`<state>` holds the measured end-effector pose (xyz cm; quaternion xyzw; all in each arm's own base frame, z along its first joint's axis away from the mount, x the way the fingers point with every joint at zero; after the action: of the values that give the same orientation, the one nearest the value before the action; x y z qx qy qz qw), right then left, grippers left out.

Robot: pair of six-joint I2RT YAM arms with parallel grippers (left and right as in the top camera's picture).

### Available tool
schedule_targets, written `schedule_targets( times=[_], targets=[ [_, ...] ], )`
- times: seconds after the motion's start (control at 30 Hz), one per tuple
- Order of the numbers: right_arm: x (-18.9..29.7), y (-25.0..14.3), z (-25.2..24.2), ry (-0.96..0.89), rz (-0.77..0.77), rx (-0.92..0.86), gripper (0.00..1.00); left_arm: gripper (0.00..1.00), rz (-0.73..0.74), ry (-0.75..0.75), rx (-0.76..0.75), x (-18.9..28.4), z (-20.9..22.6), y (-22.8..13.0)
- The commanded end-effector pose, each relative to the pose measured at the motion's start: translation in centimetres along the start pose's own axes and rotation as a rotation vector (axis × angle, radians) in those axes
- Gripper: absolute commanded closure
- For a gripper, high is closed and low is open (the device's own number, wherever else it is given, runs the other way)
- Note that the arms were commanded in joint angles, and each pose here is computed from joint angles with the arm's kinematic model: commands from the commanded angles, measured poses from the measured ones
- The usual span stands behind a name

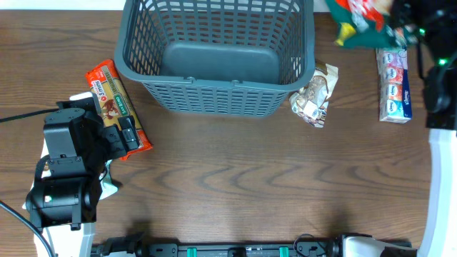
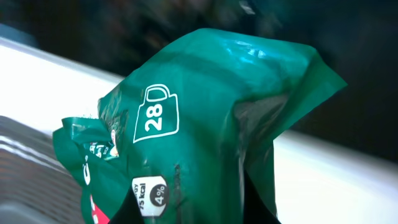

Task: Pack container
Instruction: 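Lift the Nescafe bag and drop it into the grey basket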

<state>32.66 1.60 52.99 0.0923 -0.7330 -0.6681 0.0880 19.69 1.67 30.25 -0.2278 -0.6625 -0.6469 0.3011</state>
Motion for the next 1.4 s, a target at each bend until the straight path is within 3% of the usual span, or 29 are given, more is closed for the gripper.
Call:
schedule_targets(
  times=[0.0,0.13,0.33,0.67,0.9,0.97,1.0,1.03,1.07,1.1,1.27,1.37],
  targets=[
    [0.5,2.5,4.6,0.294,-0.128,0.095,0.99,0.01,-0.015,0.016,-0.011,0.4,0.2,0.4],
    [-2.7,0.5,8.6,0.491,-0.096,0.103,0.99,0.01,-0.015,0.016,-0.011,0.4,0.2,0.4],
    [-8.4,-5.3,14.2,0.643,0.037,0.185,0.99,0.01,-0.012,0.016,-0.011,0.4,0.2,0.4],
    [-14.7,-17.2,16.2,0.698,0.426,0.098,0.99,0.01,0.008,0.017,-0.012,0.4,0.2,0.1],
    [-16.0,-22.9,16.5,0.666,0.635,0.075,0.98,0.01,0.009,0.017,-0.012,0.4,0.2,0.0],
    [-15.9,-23.0,16.4,0.656,0.648,0.078,0.77,0.01,0.009,0.017,-0.013,0.4,0.2,0.0],
    [-15.8,-22.7,16.4,0.655,0.640,0.080,0.60,0.01,0.009,0.017,-0.013,0.4,0.2,0.0],
    [-15.7,-22.3,16.3,0.654,0.631,0.081,0.30,0.02,0.009,0.017,-0.013,0.4,0.2,0.0],
    [-15.6,-21.8,16.3,0.654,0.620,0.082,0.09,0.01,0.009,0.016,-0.013,0.4,0.2,0.0],
    [-15.3,-21.2,16.2,0.659,0.603,0.081,0.01,0.01,0.009,0.017,-0.013,0.4,0.2,0.0],
    [-13.3,-15.2,15.7,0.715,0.421,0.016,0.01,0.01,0.009,0.017,-0.012,0.4,0.2,0.0],
    [-12.0,-11.1,14.1,0.649,0.307,-0.077,0.01,0.01,0.009,0.017,-0.013,0.4,0.2,0.0]
  ],
)
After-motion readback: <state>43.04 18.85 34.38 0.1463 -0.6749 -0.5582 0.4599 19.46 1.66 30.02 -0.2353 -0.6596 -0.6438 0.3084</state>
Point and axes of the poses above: each gripper's point midway between its finger pads, its own x axis back along the fingers, its own z axis along the line the jaws close on, y = z × x, the point moved 10 cm from there along x, back along the fingers, and after that the axes turned 9 degrees about -x, right-handed, at the moved point
